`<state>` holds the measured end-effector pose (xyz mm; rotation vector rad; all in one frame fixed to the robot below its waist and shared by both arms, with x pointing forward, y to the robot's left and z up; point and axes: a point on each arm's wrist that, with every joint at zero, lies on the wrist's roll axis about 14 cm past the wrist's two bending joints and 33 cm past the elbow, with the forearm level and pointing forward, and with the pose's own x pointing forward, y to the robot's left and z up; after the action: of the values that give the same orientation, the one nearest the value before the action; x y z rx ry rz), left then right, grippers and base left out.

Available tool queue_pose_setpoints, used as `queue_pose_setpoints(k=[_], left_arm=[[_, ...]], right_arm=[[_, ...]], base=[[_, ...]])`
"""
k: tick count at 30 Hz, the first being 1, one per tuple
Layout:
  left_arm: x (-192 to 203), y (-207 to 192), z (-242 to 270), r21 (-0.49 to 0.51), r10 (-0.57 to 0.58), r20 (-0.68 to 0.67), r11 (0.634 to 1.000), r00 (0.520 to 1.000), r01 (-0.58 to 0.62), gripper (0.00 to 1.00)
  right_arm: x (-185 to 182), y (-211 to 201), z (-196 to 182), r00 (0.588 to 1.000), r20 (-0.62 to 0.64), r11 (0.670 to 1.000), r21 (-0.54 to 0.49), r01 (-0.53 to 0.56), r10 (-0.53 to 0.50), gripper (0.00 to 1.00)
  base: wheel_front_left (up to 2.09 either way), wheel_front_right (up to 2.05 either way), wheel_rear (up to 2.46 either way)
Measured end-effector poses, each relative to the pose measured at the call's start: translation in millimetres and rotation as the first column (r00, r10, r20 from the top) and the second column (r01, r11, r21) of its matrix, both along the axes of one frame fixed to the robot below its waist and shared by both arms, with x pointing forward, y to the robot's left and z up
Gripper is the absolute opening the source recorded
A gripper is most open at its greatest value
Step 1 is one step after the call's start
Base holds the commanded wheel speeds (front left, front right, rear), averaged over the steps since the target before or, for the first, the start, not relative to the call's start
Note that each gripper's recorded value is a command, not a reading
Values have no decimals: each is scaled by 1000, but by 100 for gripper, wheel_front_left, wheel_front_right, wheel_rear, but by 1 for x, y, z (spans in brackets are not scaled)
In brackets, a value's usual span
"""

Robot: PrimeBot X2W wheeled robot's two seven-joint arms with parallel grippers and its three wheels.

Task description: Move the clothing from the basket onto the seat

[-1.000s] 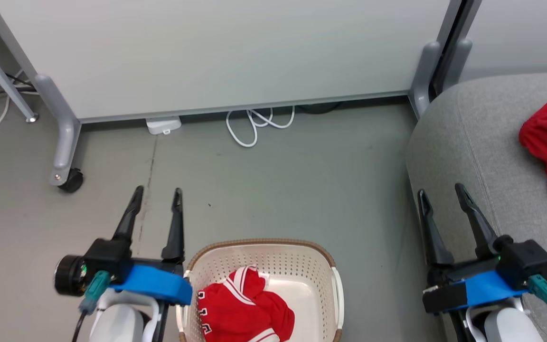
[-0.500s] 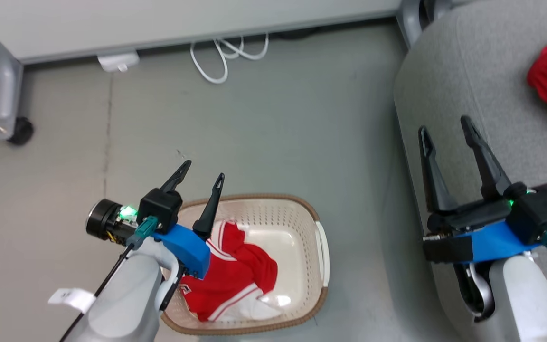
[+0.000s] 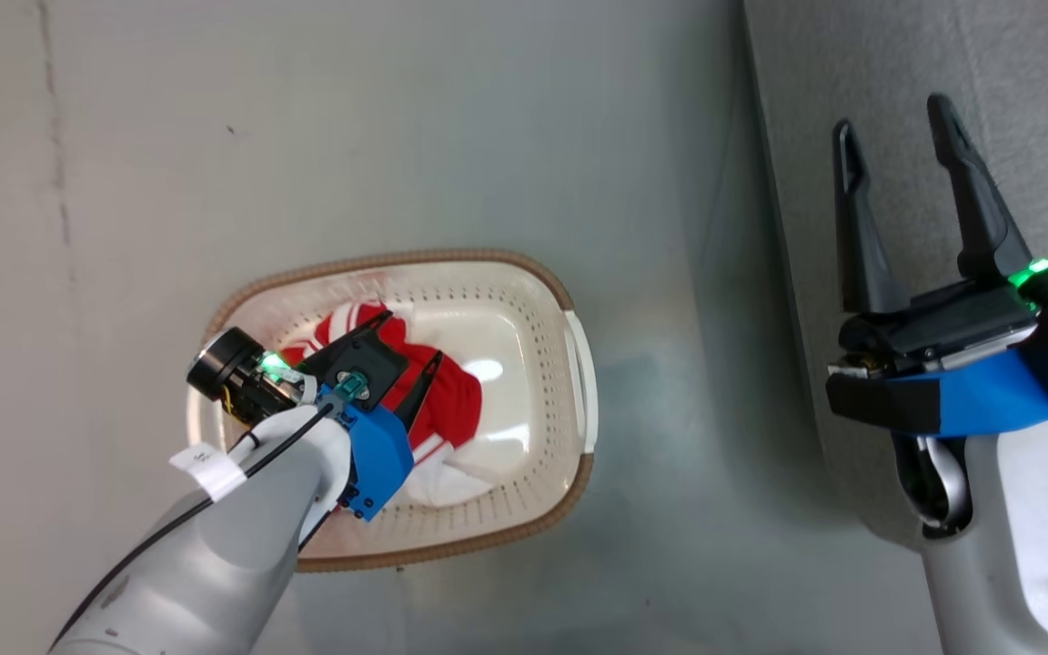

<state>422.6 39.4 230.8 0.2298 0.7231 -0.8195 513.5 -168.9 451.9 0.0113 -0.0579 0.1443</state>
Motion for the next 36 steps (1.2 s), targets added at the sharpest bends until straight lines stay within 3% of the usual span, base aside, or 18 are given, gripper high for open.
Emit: queue_pose_setpoints(k=[9,23,28,36], left_arm=[[-51,-2,-73,110,-153,-248,977,957,184,100],[-90,10,-142,178,-153,-500,945,852,274,100],[-100,14,-159,195,-161,-546,930,822,312,100],[-97,31,-186,260,-177,-555,891,813,371,100]], right_arm=[[14,-5,-42,998,-61,1000,-24,1,-2,100],[20,-12,-88,993,-119,999,-53,14,-20,100],[19,-15,-102,990,-140,998,-58,23,-31,100],[18,-19,-119,986,-163,997,-73,29,-41,100]], base=[[0,0,0],[0,0,0],[0,0,0],[0,0,0]])
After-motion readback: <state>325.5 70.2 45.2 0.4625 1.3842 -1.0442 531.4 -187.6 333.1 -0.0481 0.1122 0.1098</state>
